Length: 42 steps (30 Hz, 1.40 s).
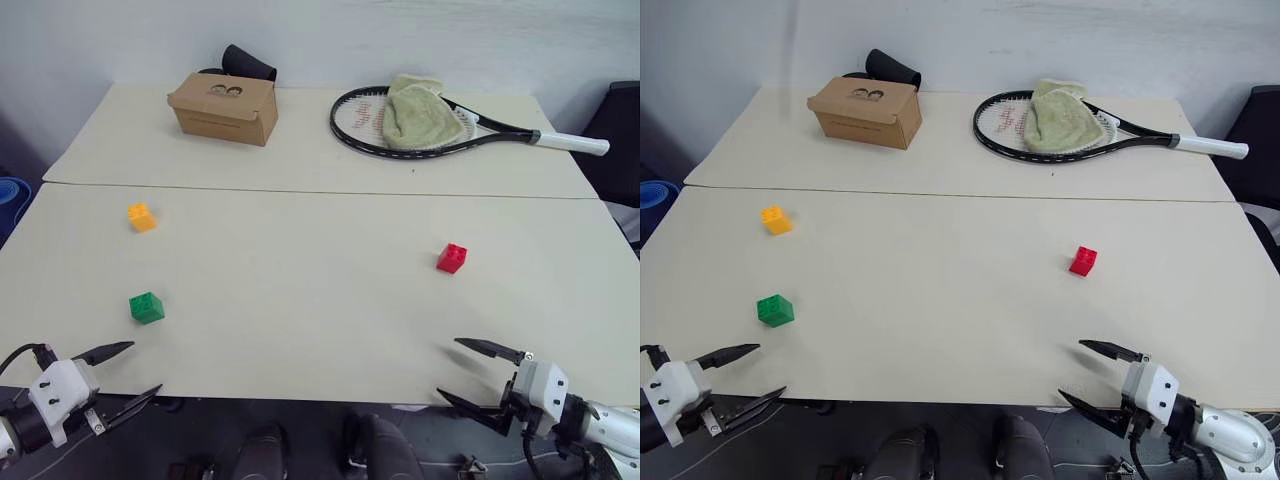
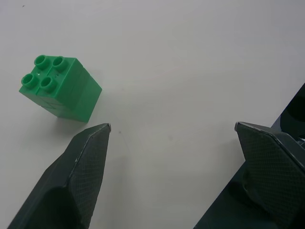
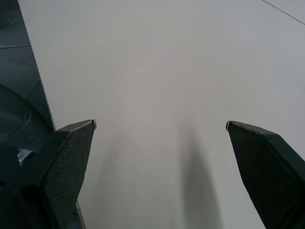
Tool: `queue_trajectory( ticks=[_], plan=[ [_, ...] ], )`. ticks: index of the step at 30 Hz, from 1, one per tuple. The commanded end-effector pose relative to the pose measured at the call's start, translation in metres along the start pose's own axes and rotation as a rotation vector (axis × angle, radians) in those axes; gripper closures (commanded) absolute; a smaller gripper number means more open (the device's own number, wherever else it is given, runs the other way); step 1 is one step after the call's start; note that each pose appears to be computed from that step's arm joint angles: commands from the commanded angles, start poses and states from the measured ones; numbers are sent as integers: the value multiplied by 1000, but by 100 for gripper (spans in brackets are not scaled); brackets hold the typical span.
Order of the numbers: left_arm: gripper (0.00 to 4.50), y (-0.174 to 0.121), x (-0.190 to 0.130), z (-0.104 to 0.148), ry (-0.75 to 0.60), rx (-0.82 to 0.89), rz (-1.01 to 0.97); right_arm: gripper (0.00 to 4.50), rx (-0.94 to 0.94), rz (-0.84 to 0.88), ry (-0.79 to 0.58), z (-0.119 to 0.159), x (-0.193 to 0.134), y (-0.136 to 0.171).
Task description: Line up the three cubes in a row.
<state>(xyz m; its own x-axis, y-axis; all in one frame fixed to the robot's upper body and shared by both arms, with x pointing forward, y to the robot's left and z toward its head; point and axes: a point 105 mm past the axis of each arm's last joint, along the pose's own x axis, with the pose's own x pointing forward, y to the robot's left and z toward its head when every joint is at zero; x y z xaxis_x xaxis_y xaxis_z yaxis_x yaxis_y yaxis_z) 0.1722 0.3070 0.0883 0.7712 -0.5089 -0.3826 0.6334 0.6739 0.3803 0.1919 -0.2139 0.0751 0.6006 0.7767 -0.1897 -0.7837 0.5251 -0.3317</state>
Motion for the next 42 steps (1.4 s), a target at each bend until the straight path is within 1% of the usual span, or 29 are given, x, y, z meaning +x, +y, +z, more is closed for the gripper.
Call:
queue_trajectory(
  ticks=[1, 4, 5, 7, 8, 10, 12, 14, 16, 19, 21, 24, 26, 28, 31, 33, 37, 42],
  plan=[
    [15, -1, 0, 8, -35, 1, -5, 0, -35, -32, -34, 10, 1, -3],
    [15, -4, 4, 15, -84, -69, -28, 0, 5, -94, -55, 13, 0, -10],
    [15, -10, 7, 20, -102, -114, -82, 0, 53, -128, -74, 16, -1, -13],
    [15, -18, 18, 32, -131, -181, -156, 0, 130, -188, -95, 18, -4, -16],
    [15, -21, 26, 42, -173, -206, -176, 0, 151, -250, -101, 19, -8, -20],
    [15, -27, 35, 57, -218, -201, -217, 0, 180, -340, -94, 18, -18, -24],
    [15, -40, 51, 80, -286, -159, -290, 0, 208, -511, -43, 7, -45, -28],
    [15, -48, 60, 94, -330, -128, -327, 0, 225, -635, 2, -3, -63, -27],
    [15, -51, 69, 102, -355, -108, -340, 0, 229, -704, 26, -9, -66, -24],
    [15, -52, 77, 108, -377, -109, -347, 0, 221, -733, -4, -4, -49, -23],
    [15, -52, 80, 112, -392, -118, -349, 0, 204, -757, -41, 7, -27, -35],
    [15, -53, 85, 119, -411, -114, -354, 0, 204, -836, -93, 24, 4, -68],
    [15, -54, 87, 122, -417, -110, -353, 0, 226, -886, -118, 33, 18, -87],
    [15, -55, 89, 123, -419, -105, -352, 0, 254, -932, -126, 37, 29, -102],
    [15, -56, 92, 123, -415, -90, -348, 0, 308, -954, -141, 44, 60, -124],
    [15, -57, 93, 123, -414, -80, -341, 0, 331, -963, -137, 45, 71, -130],
    [15, -55, 92, 122, -415, -80, -312, 0, 374, -987, -80, 35, 85, -133],
    [15, -55, 92, 121, -415, -81, -297, 0, 399, -1051, -34, 28, 91, -136]
  ],
)
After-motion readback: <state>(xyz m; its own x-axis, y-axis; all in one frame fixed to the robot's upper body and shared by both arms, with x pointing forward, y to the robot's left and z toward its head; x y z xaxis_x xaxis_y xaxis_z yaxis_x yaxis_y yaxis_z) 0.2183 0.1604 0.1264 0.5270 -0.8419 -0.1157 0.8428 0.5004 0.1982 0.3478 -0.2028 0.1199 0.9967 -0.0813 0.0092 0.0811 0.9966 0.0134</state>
